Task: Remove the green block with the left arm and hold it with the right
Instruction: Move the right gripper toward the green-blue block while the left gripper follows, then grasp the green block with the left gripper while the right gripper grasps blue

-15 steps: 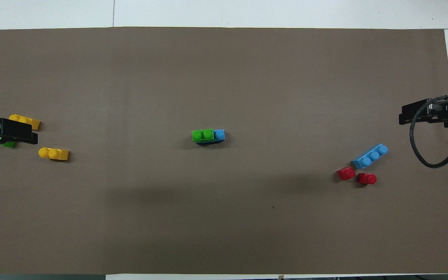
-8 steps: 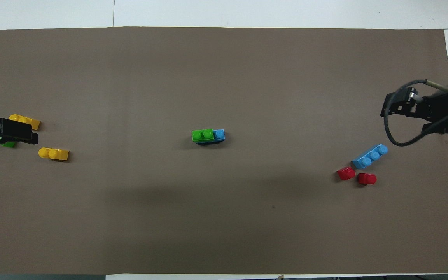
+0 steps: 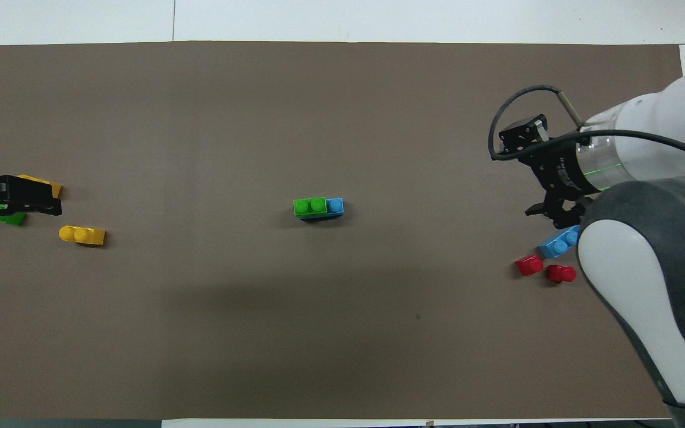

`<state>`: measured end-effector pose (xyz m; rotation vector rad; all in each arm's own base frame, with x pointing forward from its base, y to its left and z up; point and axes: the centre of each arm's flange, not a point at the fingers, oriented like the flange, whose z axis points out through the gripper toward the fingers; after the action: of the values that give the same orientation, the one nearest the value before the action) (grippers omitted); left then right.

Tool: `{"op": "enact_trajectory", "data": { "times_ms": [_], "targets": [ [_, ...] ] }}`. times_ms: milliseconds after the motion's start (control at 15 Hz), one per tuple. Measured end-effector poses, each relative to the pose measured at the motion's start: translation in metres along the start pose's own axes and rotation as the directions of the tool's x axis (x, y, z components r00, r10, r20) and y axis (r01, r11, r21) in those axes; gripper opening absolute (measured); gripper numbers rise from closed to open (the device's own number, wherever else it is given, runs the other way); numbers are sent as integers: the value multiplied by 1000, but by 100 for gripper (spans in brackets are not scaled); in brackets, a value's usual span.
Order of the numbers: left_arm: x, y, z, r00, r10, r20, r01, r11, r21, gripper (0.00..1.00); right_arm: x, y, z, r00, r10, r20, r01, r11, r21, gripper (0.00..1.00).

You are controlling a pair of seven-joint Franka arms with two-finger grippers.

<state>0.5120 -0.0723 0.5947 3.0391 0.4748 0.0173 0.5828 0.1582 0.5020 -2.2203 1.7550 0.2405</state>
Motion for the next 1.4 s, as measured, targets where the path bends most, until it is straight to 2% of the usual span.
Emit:
{"op": "enact_trajectory", "data": {
  "times_ms": [133, 267, 400, 467, 667, 933, 1200, 1267, 1400],
  "targets": [
    [-24, 39, 19, 992, -129, -8, 129, 992, -8, 100, -17, -4, 47, 996, 84, 31, -85, 996, 28, 100],
    [-50, 80, 41, 963, -268, -16, 267, 963, -24, 100, -35, -1, 90, 991, 116, 63, -118, 993, 28, 99],
    [-78, 116, 62, 909, -416, -14, 415, 909, -42, 100, -47, 3, 124, 987, 135, 90, -137, 991, 6, 100],
    [-90, 131, 71, 868, -497, -10, 496, 867, -54, 100, -50, 5, 137, 984, 145, 100, -145, 989, -9, 100],
    [-115, 175, 106, 714, -700, 1, 698, 713, -65, 100, -61, 9, 176, 983, 150, 104, -147, 988, -36, 100],
    [-119, 215, 160, 490, -871, -12, 869, 490, -73, 100, -81, 15, 219, 988, 122, 89, -119, 992, -44, 100],
    [-99, 238, 188, 217, -976, -2, 972, 216, -88, 100, -96, 18, 240, 988, 120, 98, -118, 993, -22, 100],
    [-95, 242, 192, 172, -985, 4, 981, 171, -93, 100, -100, 19, 245, 988, 120, 101, -119, 993, -13, 100],
    [-90, 246, 203, 125, -992, 10, 987, 124, -98, 100, -109, 21, 257, 989, 110, 99, -110, 994, 1, 100]
  ]
}}
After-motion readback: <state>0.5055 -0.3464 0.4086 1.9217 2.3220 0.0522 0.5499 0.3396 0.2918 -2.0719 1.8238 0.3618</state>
